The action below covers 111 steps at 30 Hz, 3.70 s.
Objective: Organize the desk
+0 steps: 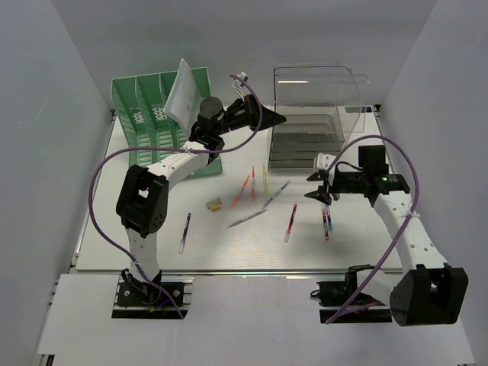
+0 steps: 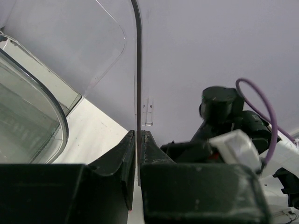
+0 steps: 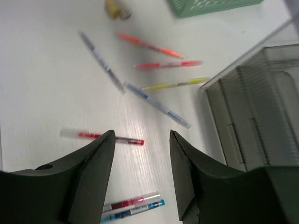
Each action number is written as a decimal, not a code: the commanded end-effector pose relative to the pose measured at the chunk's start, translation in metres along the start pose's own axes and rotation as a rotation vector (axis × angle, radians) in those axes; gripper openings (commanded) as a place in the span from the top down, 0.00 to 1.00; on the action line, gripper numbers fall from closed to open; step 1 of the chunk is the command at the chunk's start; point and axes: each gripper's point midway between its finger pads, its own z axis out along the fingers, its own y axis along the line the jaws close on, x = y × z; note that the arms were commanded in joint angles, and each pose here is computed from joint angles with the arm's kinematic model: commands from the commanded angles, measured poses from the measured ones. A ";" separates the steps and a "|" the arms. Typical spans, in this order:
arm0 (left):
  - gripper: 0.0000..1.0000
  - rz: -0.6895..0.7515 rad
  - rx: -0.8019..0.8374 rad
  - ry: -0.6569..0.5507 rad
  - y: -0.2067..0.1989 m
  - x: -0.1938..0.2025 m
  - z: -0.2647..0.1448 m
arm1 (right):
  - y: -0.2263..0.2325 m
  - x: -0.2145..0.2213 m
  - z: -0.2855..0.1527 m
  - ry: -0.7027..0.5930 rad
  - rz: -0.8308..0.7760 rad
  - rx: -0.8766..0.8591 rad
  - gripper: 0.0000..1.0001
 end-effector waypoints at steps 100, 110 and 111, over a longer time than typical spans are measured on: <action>0.94 0.249 -0.028 0.083 -0.004 -0.026 -0.023 | 0.095 0.033 0.325 0.130 -0.594 -0.503 0.56; 0.94 0.245 -0.034 0.082 -0.001 -0.024 -0.023 | 0.093 0.032 0.323 0.133 -0.585 -0.490 0.89; 0.94 0.244 -0.033 0.082 -0.001 -0.024 -0.023 | 0.094 0.029 0.320 0.130 -0.577 -0.491 0.92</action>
